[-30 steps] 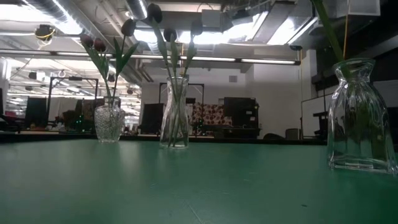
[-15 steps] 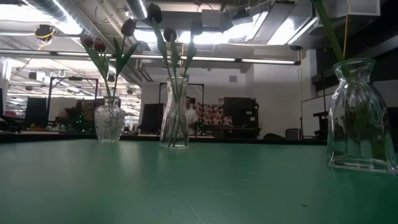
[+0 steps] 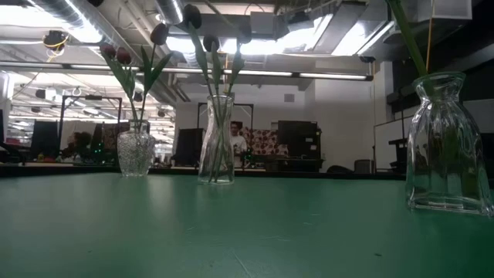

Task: Sort flowers into vase by color
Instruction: Put the pink tulip into the bottom transparent vase

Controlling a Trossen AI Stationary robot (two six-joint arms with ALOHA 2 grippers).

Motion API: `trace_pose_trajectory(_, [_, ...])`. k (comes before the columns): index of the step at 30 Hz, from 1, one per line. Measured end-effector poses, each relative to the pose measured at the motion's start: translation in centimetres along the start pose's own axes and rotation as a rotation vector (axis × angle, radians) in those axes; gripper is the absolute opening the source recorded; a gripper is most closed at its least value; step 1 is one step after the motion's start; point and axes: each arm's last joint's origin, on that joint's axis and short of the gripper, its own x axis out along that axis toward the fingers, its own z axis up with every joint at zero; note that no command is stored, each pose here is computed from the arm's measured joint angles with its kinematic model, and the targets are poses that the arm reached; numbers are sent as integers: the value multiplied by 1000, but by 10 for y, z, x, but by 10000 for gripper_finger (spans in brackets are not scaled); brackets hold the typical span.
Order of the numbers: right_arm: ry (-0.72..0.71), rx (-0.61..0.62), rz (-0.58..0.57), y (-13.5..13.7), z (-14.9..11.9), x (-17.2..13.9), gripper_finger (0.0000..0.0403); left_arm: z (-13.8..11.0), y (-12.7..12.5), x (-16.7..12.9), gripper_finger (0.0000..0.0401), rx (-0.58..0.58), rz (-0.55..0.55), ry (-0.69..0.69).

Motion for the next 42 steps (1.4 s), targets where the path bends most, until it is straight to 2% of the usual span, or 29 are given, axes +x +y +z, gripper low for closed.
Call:
trace_pose_trajectory(4, [73, 11, 24, -19, -1, 20, 127, 0, 2, 3, 0, -6, -1, 4])
trace_pose_trajectory(12, [155, 28, -22, -48, -6, 47, 195, 0, 3, 2, 0, 2, 6, 4])
trace_pose_trajectory(15, [150, 25, -27, -52, -5, 54, 209, 1, 3, 2, 0, -5, 10, 1])
trace_pose_trajectory(23, [171, -18, -17, -56, -10, 76, 205, 1, 4, 2, 0, -12, 15, 1])
trace_pose_trajectory(32, [179, -7, -6, -66, -13, 93, 204, 2, 6, 1, 0, -10, 16, -10])
trace_pose_trajectory(37, [205, 10, 15, -71, -13, 91, 204, 2, 6, 1, 0, -11, 15, -15])
trace_pose_trajectory(42, [246, 46, 25, -78, -11, 71, 204, 2, 6, 1, 0, -12, 14, -16])
